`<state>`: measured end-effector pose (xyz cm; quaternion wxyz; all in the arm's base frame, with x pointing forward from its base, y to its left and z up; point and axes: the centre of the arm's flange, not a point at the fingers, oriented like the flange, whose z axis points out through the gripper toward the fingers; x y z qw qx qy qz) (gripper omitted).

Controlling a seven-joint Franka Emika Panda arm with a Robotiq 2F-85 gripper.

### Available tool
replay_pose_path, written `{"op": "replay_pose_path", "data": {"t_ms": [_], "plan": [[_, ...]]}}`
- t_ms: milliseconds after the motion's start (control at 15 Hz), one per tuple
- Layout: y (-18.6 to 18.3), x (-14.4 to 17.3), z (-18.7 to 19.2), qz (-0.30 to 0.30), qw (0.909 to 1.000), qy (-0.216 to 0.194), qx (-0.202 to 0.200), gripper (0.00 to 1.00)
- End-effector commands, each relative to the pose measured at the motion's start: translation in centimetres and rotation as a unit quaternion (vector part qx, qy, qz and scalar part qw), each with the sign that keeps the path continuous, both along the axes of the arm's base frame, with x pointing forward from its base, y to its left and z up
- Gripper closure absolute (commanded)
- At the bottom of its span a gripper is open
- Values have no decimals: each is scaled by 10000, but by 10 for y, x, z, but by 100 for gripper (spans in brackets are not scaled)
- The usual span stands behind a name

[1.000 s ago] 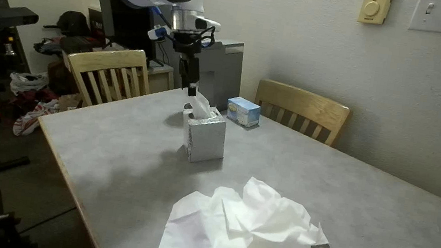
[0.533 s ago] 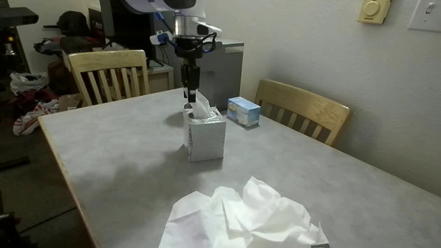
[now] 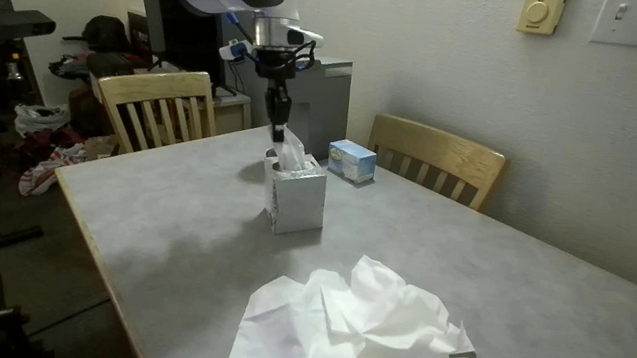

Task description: Put one tissue on the table

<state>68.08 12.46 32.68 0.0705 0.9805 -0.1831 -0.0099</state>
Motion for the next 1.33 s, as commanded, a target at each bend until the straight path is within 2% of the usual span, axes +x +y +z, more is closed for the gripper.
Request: {"op": "replay_pose_path", "data": {"t_ms": [0,200,600,1000,1267], "plan": [[-9,1,16,21,9999,-93,-135,91],[-19,0,32,-17,9993,-243,-294,99],[-30,-2,78,205,9934,-763,-834,100],[-33,-12,137,505,9814,-1374,-1239,100],[-46,-22,176,626,9670,-1865,-1618,100]]}}
